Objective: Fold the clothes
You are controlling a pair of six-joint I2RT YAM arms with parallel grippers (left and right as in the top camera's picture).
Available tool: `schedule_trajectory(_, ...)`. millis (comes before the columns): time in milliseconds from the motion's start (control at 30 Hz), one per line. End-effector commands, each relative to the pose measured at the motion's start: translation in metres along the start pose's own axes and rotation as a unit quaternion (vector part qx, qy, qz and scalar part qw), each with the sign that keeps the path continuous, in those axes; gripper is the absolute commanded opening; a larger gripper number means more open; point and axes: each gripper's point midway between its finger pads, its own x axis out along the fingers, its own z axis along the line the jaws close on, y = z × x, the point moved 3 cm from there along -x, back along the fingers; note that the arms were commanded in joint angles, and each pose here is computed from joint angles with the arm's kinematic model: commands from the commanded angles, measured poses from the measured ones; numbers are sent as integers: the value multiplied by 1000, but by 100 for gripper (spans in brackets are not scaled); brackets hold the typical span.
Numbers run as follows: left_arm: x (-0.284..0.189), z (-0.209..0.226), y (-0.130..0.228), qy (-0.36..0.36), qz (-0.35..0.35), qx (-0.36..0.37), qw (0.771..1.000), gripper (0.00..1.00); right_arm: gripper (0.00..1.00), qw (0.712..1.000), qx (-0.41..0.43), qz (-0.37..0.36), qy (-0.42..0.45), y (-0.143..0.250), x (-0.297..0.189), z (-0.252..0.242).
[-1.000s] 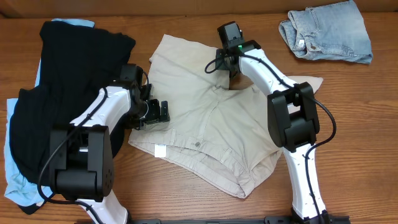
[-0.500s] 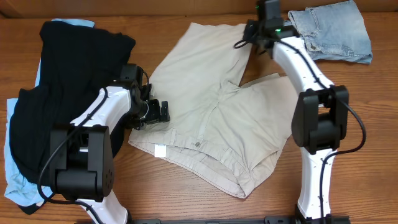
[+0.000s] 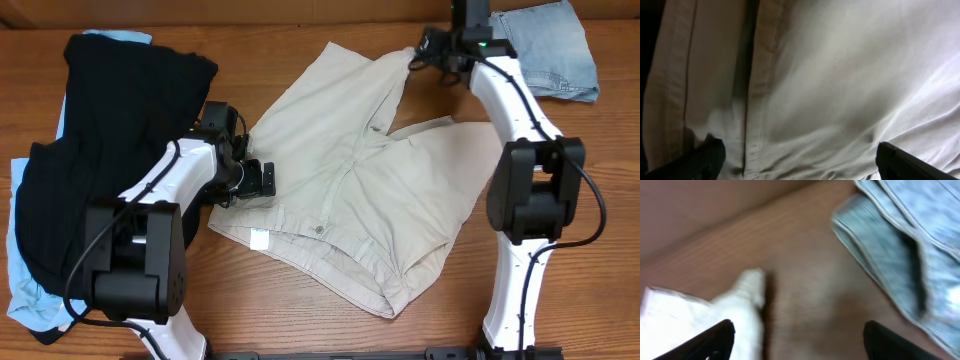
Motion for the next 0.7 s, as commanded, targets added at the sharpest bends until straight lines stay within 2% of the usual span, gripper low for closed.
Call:
schedule_trajectory(0, 32, 6, 19, 10, 74, 24, 997, 100, 88, 998, 0, -46, -31, -39, -79, 12)
schedule_trajectory(233, -45, -35, -15, 26, -1, 74, 997, 100, 95, 997, 0, -72, -41, -48, -209, 15)
schedule_trajectory(400, -85, -92, 0, 43, -51, 161, 985, 100, 96, 995, 14, -95, -38, -43, -291, -3)
schedule_trajectory(500, -76, -133, 27, 49, -34, 242, 968, 100, 97, 992, 41, -116, -27, -40, -336, -27)
schedule_trajectory(667, -40, -152, 62, 10, 6, 299, 954, 100, 98, 992, 62, -111, -24, -32, -360, -48)
